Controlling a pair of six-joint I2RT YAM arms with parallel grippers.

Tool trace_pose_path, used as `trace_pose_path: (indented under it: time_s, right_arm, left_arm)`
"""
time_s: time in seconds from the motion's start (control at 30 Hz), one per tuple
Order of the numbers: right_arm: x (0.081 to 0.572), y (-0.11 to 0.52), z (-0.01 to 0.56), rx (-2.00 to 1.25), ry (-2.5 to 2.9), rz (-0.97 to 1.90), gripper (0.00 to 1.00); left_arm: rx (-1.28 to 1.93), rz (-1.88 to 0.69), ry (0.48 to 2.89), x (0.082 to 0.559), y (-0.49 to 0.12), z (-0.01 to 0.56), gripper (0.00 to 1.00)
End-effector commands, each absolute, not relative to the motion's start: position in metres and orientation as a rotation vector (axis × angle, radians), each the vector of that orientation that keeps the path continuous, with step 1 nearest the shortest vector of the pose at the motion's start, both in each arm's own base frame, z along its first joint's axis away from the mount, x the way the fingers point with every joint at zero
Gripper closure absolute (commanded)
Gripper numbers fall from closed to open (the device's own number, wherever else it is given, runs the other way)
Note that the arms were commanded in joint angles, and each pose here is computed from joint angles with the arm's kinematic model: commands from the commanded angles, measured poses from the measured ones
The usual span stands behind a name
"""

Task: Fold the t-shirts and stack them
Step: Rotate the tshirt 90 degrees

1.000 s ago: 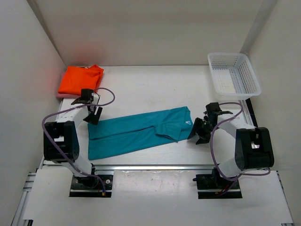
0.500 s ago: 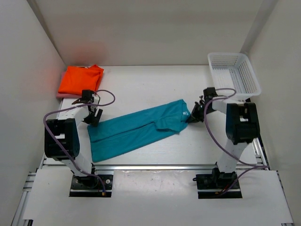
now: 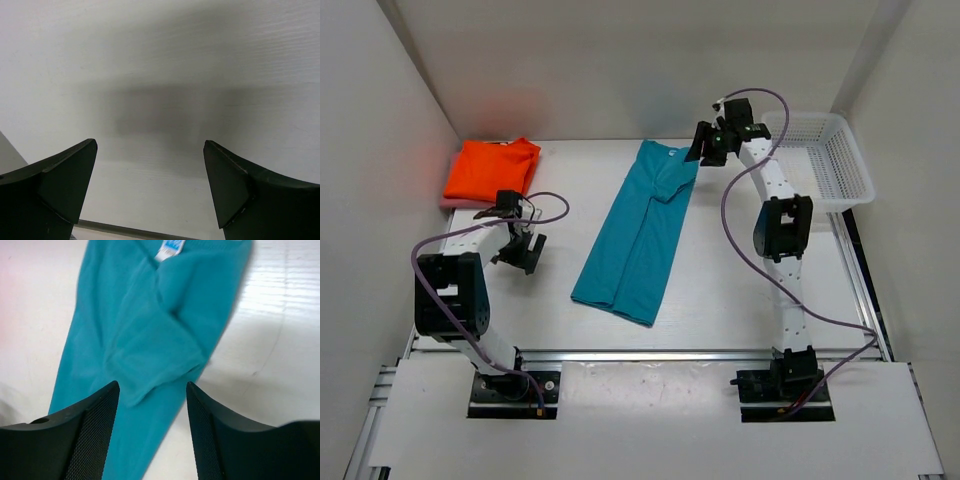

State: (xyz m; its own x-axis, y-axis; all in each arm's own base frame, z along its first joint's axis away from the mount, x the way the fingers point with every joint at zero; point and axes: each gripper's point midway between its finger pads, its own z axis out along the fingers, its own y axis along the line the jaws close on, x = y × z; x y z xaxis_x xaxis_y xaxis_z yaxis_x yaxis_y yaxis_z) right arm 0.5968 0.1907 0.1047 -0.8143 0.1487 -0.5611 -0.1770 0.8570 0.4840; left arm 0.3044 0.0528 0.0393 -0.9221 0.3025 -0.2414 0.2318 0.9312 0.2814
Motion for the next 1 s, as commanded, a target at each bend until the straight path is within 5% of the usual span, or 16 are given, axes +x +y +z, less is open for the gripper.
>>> trace_pose_path:
  time_s: [0.0,0.23,0.37,0.7,0.97]
  right_arm:
    - [0.568,0.190,0.174,-0.120,2.380,0.610,0.38]
    - [0.485,0.156,0.280,-0.123,2.258,0.437,0.34]
    - [0.415,0.157,0.288,-0.187,2.196,0.371,0.29]
    - [0.251,0.217,0.155,-0.171,2.539,0.717,0.60]
    - [0.163,0.265,0.094,0.019,2.788,0.980,0.47]
  left_arm:
    - [0.364,0.237,2.795,0.311,0.036,0.047,0.01]
    - [0.439,0.154,2.754,0.306,0.003,0.060,0.01]
    - [0.452,0.138,2.709,0.292,-0.008,0.068,0.01]
    - [0.308,-0.065,2.640,0.303,-0.005,0.100,0.01]
    - [0.408,-0.205,2.564,0.269,-0.039,0.114,0.02]
